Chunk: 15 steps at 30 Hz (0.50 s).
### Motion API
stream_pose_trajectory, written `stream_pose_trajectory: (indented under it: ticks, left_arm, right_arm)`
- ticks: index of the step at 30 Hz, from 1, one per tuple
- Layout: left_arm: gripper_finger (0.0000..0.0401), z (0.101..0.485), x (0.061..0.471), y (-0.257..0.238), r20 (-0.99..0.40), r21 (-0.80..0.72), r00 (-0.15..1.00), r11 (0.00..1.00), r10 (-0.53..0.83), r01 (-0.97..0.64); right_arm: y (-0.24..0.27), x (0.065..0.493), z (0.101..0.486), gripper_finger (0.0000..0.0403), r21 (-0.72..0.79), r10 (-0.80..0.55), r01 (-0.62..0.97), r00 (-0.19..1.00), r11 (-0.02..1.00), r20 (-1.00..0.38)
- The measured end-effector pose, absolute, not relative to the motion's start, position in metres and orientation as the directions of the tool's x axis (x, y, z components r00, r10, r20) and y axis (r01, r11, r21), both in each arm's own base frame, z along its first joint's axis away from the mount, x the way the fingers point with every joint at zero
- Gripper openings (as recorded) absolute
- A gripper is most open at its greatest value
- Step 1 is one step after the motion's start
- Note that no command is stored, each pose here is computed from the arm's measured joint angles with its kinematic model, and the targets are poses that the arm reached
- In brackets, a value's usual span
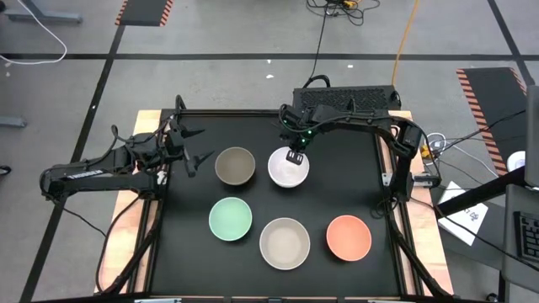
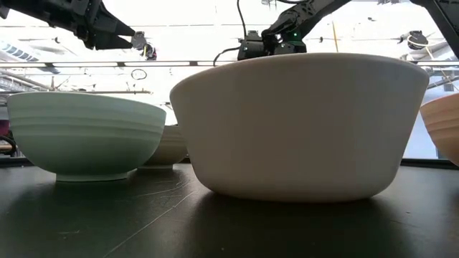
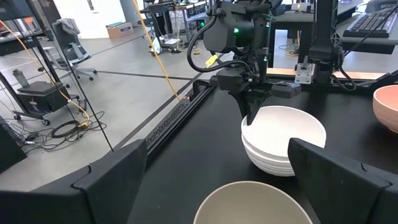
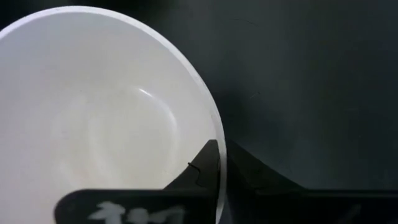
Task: Nest bowls inside each other
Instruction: Stack the top right white bowl on the top left white bowl, then stack the brown bowl on the stacked white bowl
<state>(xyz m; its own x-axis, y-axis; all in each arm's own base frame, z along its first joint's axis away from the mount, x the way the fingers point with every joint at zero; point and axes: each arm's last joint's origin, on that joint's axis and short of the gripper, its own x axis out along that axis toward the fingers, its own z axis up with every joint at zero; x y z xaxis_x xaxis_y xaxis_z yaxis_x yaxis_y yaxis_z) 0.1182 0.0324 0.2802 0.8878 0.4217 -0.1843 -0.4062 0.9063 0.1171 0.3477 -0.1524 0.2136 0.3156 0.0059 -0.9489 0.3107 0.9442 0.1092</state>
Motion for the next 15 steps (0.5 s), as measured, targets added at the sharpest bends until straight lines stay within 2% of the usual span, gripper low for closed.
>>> stream_pose_trajectory:
  ticks: [5, 15]
  left_arm:
    - [0.0392, 0.2799, 0.1181, 0.0324, -0.187, 0.118, 0.887, 0.906, 0.422, -0.406]
    - [0.0392, 0.2797, 0.118, 0.0323, -0.189, 0.119, 0.887, 0.907, 0.421, -0.405]
  right_arm:
    - [-0.1521, 0.3476, 0.2138, 0.0056, 0.109, 0.005, 0.311, 0.317, 0.944, -0.948]
    - [-0.1478, 0.3505, 0.2231, 0.0176, 0.104, -0.011, 0.29, 0.371, 0.951, -0.928]
